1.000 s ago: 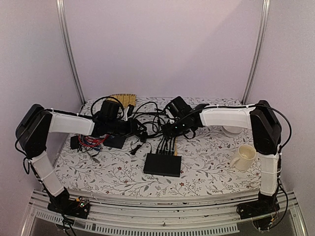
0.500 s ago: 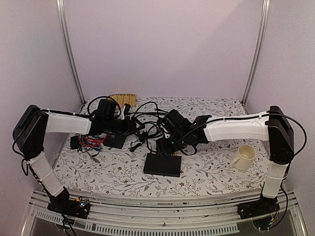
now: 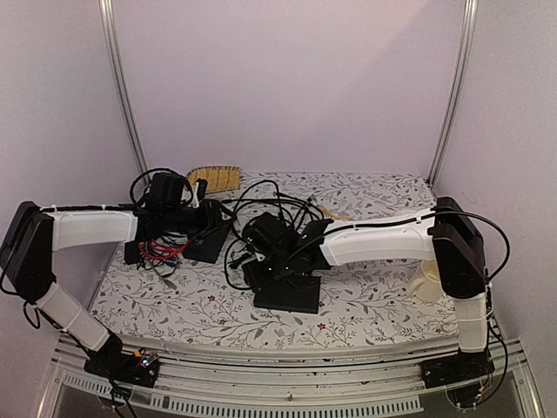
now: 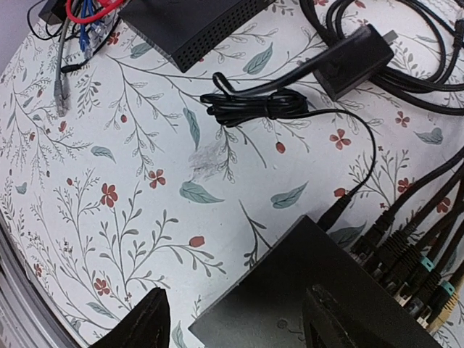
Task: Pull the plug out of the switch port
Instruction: Move the switch port to the center of the board.
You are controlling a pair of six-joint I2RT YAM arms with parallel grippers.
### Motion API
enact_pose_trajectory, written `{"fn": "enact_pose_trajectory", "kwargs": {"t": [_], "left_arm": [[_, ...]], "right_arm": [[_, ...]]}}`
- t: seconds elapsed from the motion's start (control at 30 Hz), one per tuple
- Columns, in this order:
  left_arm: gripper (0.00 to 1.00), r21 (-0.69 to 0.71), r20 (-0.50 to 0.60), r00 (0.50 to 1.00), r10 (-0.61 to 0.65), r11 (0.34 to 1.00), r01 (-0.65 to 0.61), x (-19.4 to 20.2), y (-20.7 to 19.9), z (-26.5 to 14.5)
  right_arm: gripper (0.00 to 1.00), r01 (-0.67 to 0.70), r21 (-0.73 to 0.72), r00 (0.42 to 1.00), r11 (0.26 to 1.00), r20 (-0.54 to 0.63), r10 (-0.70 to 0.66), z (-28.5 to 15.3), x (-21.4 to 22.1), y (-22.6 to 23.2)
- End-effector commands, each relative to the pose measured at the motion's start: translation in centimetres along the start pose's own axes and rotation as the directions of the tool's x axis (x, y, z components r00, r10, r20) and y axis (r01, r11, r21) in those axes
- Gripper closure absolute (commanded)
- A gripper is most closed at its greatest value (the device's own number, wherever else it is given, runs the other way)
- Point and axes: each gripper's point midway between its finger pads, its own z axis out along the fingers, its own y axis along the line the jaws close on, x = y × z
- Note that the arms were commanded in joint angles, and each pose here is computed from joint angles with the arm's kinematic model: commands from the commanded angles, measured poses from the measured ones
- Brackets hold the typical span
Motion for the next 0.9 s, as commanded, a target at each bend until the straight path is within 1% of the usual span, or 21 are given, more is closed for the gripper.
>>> {"fn": "enact_pose_trajectory", "kwargs": {"t": [0.0, 0.17, 0.37, 0.63, 0.87], "left_arm": [[0.37, 0.0, 0.033, 0.999, -0.017, 1.0, 0.017, -0.7, 0.2, -1.5], [0.38, 0.027, 0.032, 0.999, -0.012, 1.0, 0.011, -0.7, -0.4, -2.1], [0.38, 0.045, 0.026, 1.0, -0.014, 0.999, 0.013, -0.4, -0.4, -2.2], [0.38, 0.093, 0.003, 0.999, -0.032, 0.995, 0.031, 0.3, -0.8, -1.9], [0.38, 0.162, -0.037, 0.999, -0.029, 0.986, 0.035, 1.2, -2.3, -1.8]], "right_arm": [[0.37, 0.027, 0.012, 0.999, 1.0, -0.036, -0.027, 2.0, 0.7, 0.7], [0.37, 0.056, 0.028, 0.996, 0.998, -0.073, -0.053, 3.4, 1.6, 0.6], [0.38, 0.098, 0.121, 0.984, 0.988, -0.16, -0.078, 4.2, 4.0, -1.5], [0.38, 0.157, 0.215, 0.966, 0.964, -0.235, -0.105, 2.4, 7.0, -4.8], [0.38, 0.179, 0.248, 0.958, 0.952, -0.263, -0.112, -0.1, 9.2, -6.8]]}}
